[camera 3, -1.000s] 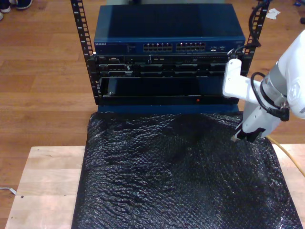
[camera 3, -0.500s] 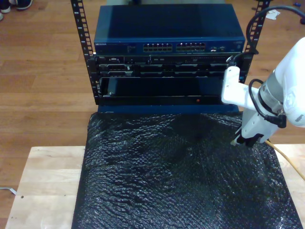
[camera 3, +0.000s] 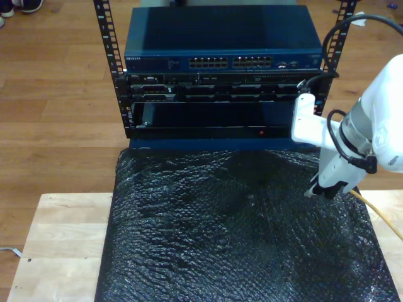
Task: Grab the cable and plug it in
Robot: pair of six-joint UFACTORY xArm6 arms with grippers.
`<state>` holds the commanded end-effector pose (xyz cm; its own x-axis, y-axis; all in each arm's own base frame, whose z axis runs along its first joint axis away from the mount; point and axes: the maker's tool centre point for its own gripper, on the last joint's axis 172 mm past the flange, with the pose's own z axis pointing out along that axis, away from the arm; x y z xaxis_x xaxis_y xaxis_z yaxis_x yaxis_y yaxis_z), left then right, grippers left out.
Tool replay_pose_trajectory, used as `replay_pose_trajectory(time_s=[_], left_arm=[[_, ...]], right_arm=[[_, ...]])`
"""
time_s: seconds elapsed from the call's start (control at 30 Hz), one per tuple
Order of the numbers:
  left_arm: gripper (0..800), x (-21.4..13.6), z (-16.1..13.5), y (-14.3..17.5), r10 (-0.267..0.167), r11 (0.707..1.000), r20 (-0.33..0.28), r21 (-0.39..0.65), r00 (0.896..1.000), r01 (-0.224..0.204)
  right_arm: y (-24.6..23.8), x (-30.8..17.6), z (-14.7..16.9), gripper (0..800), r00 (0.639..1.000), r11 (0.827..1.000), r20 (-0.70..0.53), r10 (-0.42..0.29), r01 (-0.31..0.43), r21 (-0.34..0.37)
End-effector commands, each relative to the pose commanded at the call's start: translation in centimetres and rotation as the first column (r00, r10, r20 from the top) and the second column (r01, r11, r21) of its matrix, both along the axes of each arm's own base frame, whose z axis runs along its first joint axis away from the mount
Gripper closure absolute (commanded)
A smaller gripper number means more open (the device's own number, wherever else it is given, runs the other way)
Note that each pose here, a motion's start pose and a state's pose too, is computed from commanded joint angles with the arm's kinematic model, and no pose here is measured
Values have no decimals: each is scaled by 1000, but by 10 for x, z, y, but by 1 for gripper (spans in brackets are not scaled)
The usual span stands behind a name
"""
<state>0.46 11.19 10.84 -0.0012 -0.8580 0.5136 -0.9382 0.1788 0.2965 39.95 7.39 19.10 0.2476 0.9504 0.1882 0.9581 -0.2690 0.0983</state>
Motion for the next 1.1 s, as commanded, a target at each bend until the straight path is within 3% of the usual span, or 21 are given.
replay_pose_trajectory(time_s=[0.37,0.47,0.7,1.1], left_arm=[[0,-1,-8,11,-51,999,77,11,996,51],[0,-2,-23,7,-64,998,97,16,993,62],[0,-4,-56,9,-40,996,132,79,990,29],[0,0,-70,10,-67,993,161,106,985,50]], right_arm=[[-3,-1,-8,800,999,998,15,35,-35,-43],[-2,-4,-12,800,999,998,12,47,-46,-50],[-9,1,-20,800,996,995,56,63,-59,-84],[-6,26,-18,800,978,993,196,78,-60,-97]])
